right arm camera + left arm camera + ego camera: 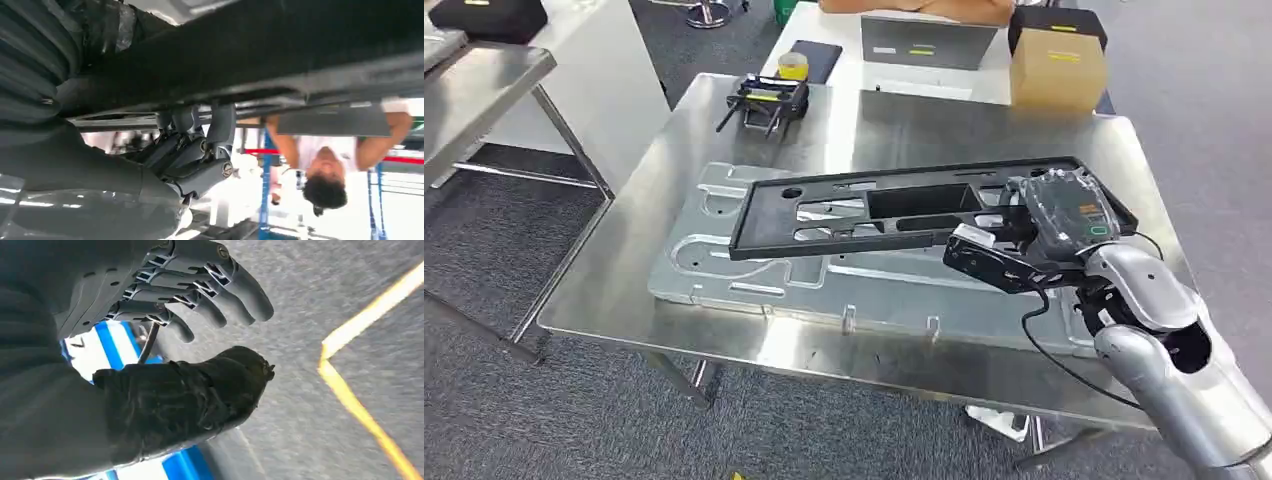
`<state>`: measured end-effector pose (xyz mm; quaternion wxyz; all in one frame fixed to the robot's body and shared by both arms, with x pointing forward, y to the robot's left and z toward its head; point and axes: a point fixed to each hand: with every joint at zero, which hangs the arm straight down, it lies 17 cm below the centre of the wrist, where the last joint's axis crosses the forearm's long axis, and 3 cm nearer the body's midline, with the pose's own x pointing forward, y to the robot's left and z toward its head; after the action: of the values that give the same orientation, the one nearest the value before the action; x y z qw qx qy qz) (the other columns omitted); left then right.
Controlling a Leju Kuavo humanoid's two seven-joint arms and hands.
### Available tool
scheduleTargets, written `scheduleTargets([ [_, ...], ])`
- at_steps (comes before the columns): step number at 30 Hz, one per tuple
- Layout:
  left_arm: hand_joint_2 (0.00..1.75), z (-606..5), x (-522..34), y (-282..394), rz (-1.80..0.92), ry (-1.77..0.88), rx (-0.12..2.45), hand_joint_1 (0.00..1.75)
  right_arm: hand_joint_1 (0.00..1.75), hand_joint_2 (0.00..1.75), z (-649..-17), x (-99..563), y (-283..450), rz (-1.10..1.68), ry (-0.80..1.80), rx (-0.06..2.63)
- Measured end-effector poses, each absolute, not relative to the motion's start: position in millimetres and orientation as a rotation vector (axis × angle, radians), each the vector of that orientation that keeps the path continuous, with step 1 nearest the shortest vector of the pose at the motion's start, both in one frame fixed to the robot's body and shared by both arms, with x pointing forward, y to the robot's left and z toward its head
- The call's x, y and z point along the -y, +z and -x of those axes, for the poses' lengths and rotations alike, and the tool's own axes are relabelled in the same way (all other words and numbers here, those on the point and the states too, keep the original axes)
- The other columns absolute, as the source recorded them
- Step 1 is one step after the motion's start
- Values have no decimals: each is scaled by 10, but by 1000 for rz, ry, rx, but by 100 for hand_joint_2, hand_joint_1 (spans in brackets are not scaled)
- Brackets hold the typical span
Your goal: Take the parts from the cabinet and place them on the table.
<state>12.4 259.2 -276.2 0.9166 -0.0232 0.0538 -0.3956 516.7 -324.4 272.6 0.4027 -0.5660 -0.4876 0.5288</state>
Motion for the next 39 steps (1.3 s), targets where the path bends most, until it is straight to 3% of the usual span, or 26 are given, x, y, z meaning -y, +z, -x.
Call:
scheduleTargets([
  [14,175,-150,-2517,-2755,76,-803,-90,0,175,175,-5225,3297,2491,1379,1336,1181],
  [15,175,-95,-2532,-2758,78,-798,-99,0,0,0,-5230,3310,2436,1368,1335,1173],
  [19,175,-159,-2513,-2753,75,-802,-92,0,0,0,-5226,3303,2250,1330,1339,1154],
  [20,0,-181,-2502,-2752,77,-805,-86,0,0,0,-5237,3315,2247,1331,1337,1151],
  [39,0,-238,-2469,-2753,64,-822,-75,0,0,0,-5266,3262,2087,1263,1326,1164],
])
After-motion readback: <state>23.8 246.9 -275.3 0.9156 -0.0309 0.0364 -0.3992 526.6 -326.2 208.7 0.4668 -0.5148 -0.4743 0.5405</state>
